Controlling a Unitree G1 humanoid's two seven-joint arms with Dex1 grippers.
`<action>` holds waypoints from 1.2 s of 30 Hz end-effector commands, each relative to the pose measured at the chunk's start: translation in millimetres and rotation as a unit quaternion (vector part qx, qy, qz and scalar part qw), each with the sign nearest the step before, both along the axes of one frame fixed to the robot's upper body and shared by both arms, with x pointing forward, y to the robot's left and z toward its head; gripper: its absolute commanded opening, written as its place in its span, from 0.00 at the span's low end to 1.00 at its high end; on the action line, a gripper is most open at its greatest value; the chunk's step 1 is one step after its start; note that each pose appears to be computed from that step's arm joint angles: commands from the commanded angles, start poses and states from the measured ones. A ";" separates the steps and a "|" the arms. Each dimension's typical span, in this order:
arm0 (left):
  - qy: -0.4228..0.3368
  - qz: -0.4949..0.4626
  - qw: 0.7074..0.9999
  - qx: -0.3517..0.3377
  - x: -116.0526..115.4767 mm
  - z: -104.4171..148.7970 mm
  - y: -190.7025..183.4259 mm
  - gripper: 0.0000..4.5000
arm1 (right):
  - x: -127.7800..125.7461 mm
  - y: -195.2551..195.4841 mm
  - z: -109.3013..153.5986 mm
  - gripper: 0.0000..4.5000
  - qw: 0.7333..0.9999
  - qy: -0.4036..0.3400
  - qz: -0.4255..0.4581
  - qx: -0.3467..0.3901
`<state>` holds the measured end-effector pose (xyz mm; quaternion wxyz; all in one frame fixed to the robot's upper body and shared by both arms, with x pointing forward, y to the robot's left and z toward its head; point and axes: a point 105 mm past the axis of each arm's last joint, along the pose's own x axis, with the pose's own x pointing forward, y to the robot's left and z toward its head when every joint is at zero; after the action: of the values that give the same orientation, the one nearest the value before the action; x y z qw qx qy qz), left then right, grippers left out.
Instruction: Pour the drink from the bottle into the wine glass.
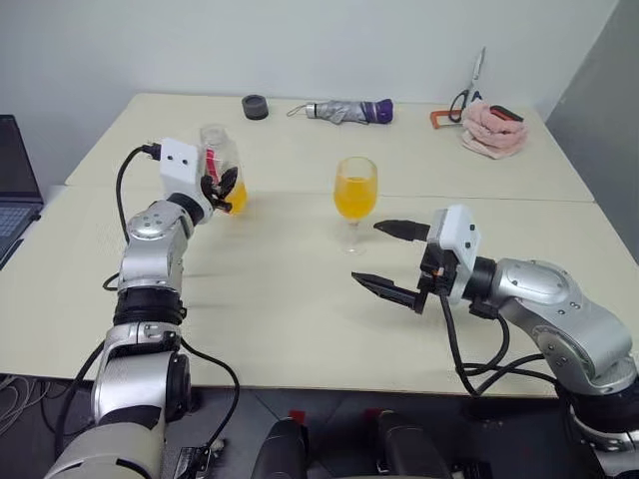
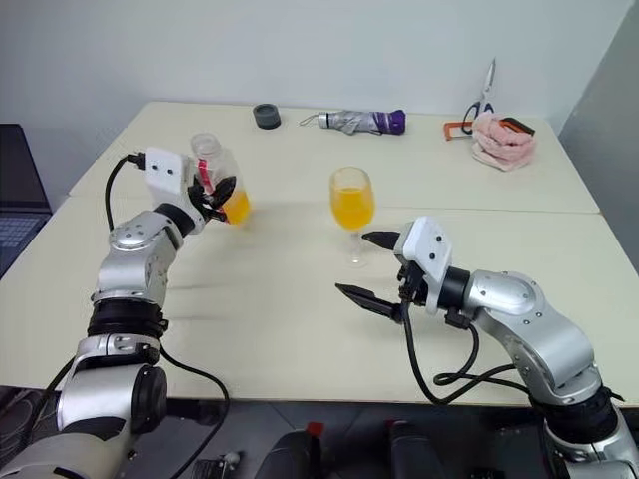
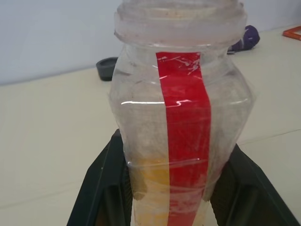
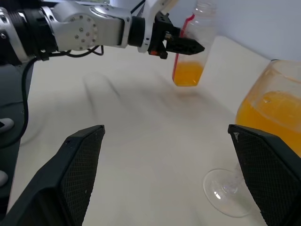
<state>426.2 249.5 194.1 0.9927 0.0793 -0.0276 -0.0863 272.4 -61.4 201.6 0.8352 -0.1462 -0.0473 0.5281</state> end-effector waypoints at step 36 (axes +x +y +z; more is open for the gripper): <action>-0.019 0.042 0.998 0.032 -31.6 -22.9 27.5 1.00 | -10.1 1.9 7.1 1.00 0.999 -0.020 0.010 0.025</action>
<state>396.6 277.3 148.5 0.9948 0.0901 -0.0015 -0.0472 270.0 -59.3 194.0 0.8391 -0.1233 -0.0383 0.5285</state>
